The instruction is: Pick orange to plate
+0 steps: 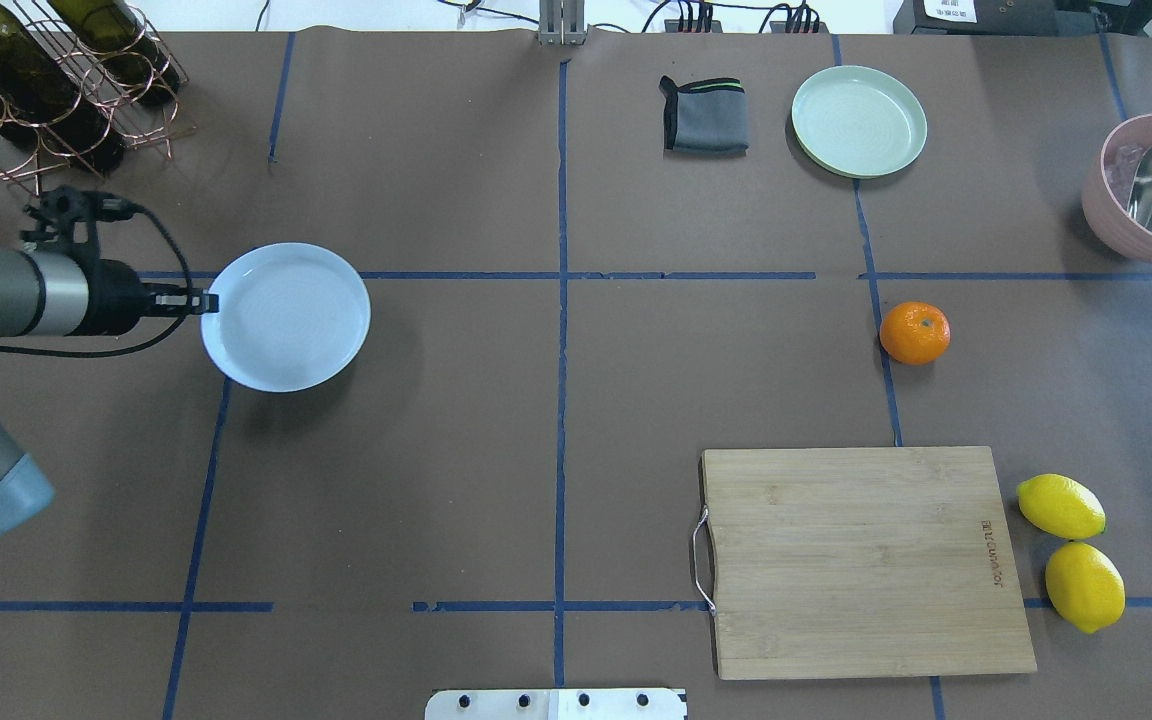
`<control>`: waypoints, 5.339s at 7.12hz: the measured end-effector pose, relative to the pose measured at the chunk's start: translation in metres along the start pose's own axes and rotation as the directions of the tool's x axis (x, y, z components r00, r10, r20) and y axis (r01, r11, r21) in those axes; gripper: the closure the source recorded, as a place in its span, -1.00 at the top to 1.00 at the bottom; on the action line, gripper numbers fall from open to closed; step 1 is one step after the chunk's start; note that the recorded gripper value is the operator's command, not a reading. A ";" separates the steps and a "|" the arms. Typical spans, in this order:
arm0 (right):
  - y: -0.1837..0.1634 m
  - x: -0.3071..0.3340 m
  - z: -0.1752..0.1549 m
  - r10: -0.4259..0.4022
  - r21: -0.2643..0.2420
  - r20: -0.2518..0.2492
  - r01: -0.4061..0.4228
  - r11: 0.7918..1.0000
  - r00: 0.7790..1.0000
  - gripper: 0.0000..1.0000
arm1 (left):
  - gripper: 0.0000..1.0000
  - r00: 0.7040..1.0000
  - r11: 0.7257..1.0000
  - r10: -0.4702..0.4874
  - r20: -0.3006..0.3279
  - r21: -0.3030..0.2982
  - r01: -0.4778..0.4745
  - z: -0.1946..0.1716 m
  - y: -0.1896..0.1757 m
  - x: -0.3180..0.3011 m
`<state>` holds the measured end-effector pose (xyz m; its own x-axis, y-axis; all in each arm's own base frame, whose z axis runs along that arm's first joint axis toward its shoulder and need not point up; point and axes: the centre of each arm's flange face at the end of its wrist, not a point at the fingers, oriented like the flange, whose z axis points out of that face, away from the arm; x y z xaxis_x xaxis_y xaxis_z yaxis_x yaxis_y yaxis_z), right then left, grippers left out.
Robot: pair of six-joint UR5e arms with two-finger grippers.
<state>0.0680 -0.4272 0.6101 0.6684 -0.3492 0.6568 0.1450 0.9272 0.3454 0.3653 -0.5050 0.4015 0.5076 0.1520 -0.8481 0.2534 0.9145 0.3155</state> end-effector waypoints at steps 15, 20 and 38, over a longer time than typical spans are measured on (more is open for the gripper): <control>-0.025 -0.021 -0.016 -0.006 0.041 0.001 0.006 0.999 1.000 1.00 | 1.00 0.947 0.941 0.321 0.029 -0.124 -0.315 -0.045 -0.041 0.102; -0.053 -0.070 -0.019 -0.048 0.052 0.047 0.046 0.998 0.998 1.00 | 1.00 0.861 0.825 0.467 0.201 -0.448 -0.343 -0.216 -0.148 -0.223; -0.164 -0.321 0.210 0.125 0.037 -0.076 -0.123 0.992 0.989 1.00 | 1.00 0.964 0.915 0.174 0.201 -0.394 -0.083 -0.298 -0.032 -0.419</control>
<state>-0.3229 -0.4962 0.4833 0.7345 -0.2191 0.6423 0.0350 0.9574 0.2866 -0.1012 -0.4859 0.6197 0.6992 0.2304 -0.6768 -0.1346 0.9721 0.1919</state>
